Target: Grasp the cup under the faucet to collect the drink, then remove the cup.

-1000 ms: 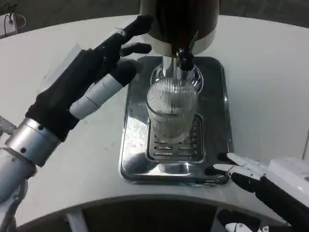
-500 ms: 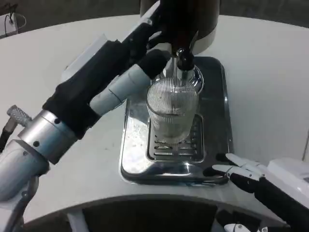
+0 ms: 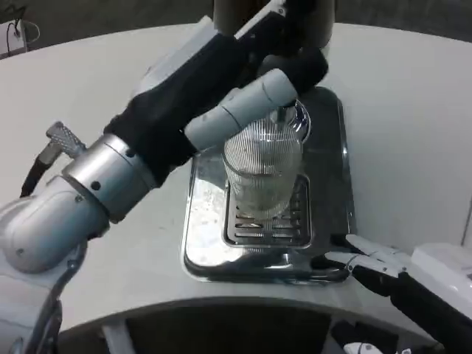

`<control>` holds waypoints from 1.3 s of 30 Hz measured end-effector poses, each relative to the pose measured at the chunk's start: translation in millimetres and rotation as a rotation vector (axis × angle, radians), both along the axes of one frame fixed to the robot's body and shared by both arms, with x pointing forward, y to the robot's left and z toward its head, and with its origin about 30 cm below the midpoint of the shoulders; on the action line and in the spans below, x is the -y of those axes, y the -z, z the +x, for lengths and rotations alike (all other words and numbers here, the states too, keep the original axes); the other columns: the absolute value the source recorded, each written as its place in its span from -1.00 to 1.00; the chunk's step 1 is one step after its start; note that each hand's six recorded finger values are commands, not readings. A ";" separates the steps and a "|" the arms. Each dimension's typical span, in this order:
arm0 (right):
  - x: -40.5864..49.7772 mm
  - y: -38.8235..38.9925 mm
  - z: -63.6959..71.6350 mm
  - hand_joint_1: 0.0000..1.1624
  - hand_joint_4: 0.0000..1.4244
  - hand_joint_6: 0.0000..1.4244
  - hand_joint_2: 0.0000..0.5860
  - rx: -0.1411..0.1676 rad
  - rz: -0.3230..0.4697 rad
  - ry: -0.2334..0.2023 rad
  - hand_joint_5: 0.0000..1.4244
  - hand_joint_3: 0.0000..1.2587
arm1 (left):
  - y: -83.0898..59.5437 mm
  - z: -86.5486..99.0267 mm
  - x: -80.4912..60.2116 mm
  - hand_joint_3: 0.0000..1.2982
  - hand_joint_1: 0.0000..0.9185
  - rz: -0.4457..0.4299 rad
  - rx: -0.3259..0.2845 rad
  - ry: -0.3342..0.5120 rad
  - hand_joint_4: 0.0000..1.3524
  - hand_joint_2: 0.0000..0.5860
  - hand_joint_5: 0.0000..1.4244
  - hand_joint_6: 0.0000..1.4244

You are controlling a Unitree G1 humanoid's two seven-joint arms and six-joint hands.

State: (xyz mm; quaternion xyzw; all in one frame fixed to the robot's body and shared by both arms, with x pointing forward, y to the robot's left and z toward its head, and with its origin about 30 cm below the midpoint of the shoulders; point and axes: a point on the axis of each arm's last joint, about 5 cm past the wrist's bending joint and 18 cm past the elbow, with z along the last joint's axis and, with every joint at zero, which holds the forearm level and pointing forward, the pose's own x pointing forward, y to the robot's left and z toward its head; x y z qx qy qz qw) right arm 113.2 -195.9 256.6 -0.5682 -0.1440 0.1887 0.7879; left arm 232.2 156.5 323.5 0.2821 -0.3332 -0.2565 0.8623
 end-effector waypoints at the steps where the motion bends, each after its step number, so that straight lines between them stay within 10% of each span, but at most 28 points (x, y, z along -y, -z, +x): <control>1: 0.4 0.2 -0.4 -0.37 -0.95 -0.91 0.76 -0.001 0.001 0.001 -0.90 -0.72 | 0.6 0.5 1.8 -1.00 -1.00 0.014 -0.004 -0.007 -1.00 -0.83 -0.97 -0.81; 28: 9.2 2.9 -7.1 -0.36 -0.94 -0.91 0.69 -0.029 0.071 0.016 -0.86 -0.73 | -0.1 3.3 30.5 -1.00 -1.00 0.330 0.198 -0.097 -1.00 -0.85 -1.00 -0.83; 33: 12.4 7.0 -7.2 -0.02 -0.94 -0.81 0.13 -0.063 0.200 0.038 -0.77 -0.88 | 0.3 4.5 31.8 -1.00 -1.00 0.332 0.202 -0.095 -1.00 -0.85 -1.00 -0.83; 39: 18.2 19.6 0.2 0.14 -0.92 -0.80 -0.09 -0.059 0.447 0.091 -0.76 -0.99 | 0.7 6.0 31.5 -1.00 -1.00 0.324 0.198 -0.096 -1.00 -0.89 -1.00 -0.81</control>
